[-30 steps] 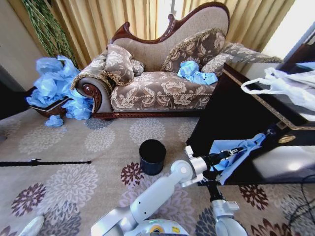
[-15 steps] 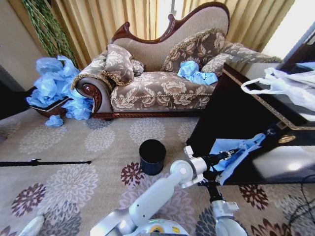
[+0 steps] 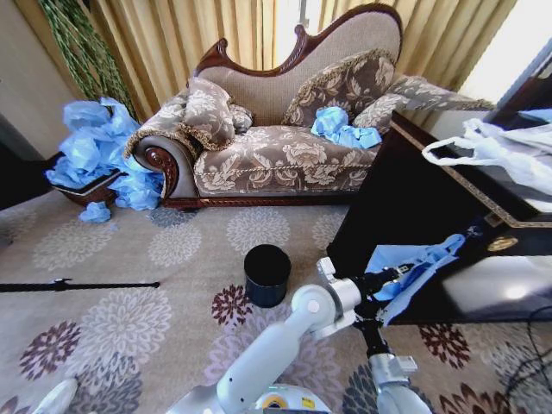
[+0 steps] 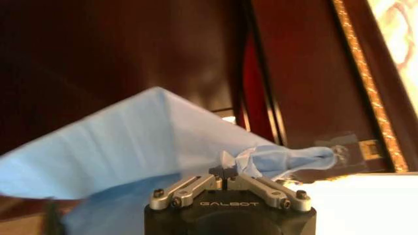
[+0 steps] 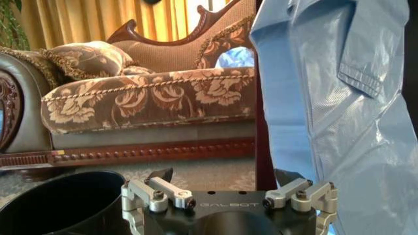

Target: Place a garbage bag over the trash bin.

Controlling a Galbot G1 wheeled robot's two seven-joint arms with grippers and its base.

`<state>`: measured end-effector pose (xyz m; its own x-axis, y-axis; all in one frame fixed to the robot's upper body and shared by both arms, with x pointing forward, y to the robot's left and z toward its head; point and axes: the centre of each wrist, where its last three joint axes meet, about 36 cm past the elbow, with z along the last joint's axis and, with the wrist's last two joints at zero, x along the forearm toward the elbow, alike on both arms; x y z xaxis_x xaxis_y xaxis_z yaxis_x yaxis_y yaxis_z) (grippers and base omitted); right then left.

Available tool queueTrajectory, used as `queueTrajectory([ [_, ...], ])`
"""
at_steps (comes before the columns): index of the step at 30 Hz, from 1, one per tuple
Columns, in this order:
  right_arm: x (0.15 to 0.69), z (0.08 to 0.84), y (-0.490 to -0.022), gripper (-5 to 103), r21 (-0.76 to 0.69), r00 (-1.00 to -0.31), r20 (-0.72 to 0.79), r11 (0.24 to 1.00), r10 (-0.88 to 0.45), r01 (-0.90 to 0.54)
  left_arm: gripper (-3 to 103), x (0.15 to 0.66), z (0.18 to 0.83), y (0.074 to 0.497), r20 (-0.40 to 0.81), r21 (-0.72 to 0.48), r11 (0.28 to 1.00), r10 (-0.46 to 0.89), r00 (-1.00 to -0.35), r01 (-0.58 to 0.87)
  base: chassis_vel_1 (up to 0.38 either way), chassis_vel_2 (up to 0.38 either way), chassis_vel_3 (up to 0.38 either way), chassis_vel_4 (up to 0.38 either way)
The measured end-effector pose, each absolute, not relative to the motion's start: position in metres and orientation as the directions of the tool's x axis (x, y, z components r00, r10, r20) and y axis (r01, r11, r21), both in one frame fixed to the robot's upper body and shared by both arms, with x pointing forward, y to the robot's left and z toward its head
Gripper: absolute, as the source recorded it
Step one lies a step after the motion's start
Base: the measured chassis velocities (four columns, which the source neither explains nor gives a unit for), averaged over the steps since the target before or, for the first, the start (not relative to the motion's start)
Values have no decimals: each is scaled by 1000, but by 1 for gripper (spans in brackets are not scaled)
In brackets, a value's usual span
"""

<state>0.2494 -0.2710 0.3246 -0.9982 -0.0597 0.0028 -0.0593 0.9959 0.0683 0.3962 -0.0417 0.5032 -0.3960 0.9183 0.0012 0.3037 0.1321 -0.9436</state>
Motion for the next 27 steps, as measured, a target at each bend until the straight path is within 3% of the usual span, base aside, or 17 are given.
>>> queueTrajectory([
  [16,249,323,-262,100,60,-998,3,996,-70,-70,0,392,484,52,152,-917,285,896,-416,280,0,0,0,0],
  [27,231,316,-252,100,76,-991,18,988,-132,-131,0,389,472,94,180,-907,328,870,-460,264,0,0,0,0],
])
